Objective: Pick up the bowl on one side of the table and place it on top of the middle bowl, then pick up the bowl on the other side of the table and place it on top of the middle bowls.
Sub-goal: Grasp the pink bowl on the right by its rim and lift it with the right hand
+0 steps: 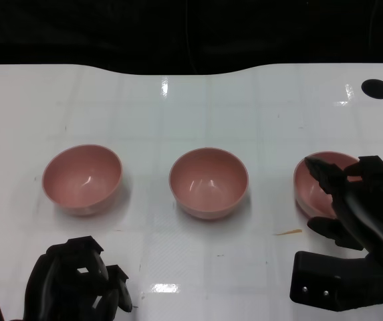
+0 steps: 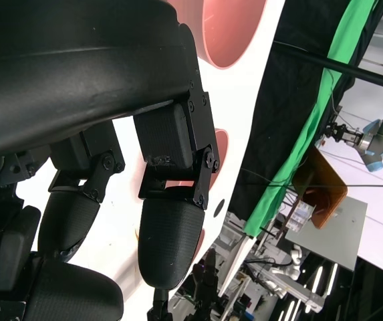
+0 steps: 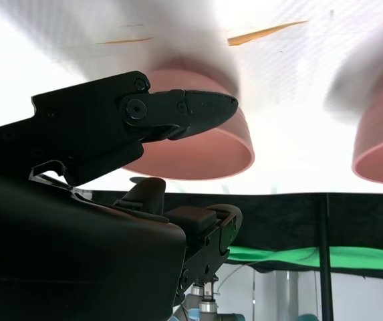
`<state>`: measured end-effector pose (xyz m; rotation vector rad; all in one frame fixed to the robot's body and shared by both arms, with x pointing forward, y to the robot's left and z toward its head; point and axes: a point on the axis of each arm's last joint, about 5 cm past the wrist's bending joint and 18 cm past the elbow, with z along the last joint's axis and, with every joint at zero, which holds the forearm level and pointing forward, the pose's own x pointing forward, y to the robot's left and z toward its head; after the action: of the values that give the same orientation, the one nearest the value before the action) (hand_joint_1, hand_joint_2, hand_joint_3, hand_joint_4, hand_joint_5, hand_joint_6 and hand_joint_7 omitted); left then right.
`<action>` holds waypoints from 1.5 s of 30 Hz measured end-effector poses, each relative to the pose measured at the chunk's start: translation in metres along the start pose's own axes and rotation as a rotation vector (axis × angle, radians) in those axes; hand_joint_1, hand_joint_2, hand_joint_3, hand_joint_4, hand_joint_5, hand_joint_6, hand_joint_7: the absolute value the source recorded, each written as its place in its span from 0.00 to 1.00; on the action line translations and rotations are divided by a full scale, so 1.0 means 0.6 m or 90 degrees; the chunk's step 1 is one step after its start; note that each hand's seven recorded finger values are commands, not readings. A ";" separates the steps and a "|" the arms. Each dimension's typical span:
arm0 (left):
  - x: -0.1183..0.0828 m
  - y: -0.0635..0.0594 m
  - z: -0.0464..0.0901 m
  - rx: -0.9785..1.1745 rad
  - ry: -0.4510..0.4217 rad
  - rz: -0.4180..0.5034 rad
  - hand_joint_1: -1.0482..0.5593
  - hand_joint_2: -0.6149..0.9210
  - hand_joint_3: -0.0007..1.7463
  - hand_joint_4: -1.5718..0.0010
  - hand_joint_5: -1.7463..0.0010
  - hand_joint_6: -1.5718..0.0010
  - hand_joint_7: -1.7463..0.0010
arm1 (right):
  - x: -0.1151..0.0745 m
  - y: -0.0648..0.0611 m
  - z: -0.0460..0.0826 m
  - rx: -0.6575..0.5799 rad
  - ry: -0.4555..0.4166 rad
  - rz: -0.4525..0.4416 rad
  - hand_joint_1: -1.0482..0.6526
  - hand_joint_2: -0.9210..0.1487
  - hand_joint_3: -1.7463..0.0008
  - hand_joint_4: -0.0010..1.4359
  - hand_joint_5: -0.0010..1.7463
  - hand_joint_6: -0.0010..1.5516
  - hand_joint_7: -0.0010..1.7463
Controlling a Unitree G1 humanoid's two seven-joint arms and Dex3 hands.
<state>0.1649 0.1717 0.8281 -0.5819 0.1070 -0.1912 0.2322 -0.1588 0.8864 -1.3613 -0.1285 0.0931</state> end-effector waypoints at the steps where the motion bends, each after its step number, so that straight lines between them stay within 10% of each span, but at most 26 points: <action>1: 0.000 0.000 0.000 0.000 0.000 0.000 0.14 0.01 1.00 0.00 0.38 0.00 0.45 | 0.001 -0.002 -0.001 -0.005 0.006 0.007 0.26 0.00 0.92 0.05 0.55 0.25 0.10; 12: 0.000 0.000 0.000 -0.003 -0.002 0.000 0.16 0.01 1.00 0.00 0.38 0.00 0.46 | 0.019 -0.023 0.005 -0.042 0.045 0.074 0.26 0.01 1.00 0.35 0.18 0.36 0.01; 23: -0.003 -0.001 0.000 -0.004 -0.003 -0.001 0.15 0.01 1.00 0.00 0.37 0.00 0.45 | 0.025 -0.012 -0.001 -0.032 0.023 0.123 0.33 0.03 1.00 0.55 0.19 0.49 0.03; 29: -0.003 -0.004 -0.001 -0.009 0.004 0.005 0.14 0.00 1.00 0.00 0.37 0.00 0.44 | 0.030 -0.009 -0.001 -0.011 -0.008 0.131 0.43 0.05 1.00 0.52 0.79 0.61 0.01; 45: -0.003 -0.004 -0.001 -0.007 0.000 0.005 0.13 0.02 1.00 0.00 0.37 0.00 0.44 | 0.052 0.042 -0.020 -0.006 -0.053 -0.003 0.51 0.00 0.98 0.64 1.00 0.84 0.04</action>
<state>0.1628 0.1695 0.8290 -0.5915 0.1108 -0.1832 0.2651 -0.1607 0.8607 -1.3669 -0.2023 0.1451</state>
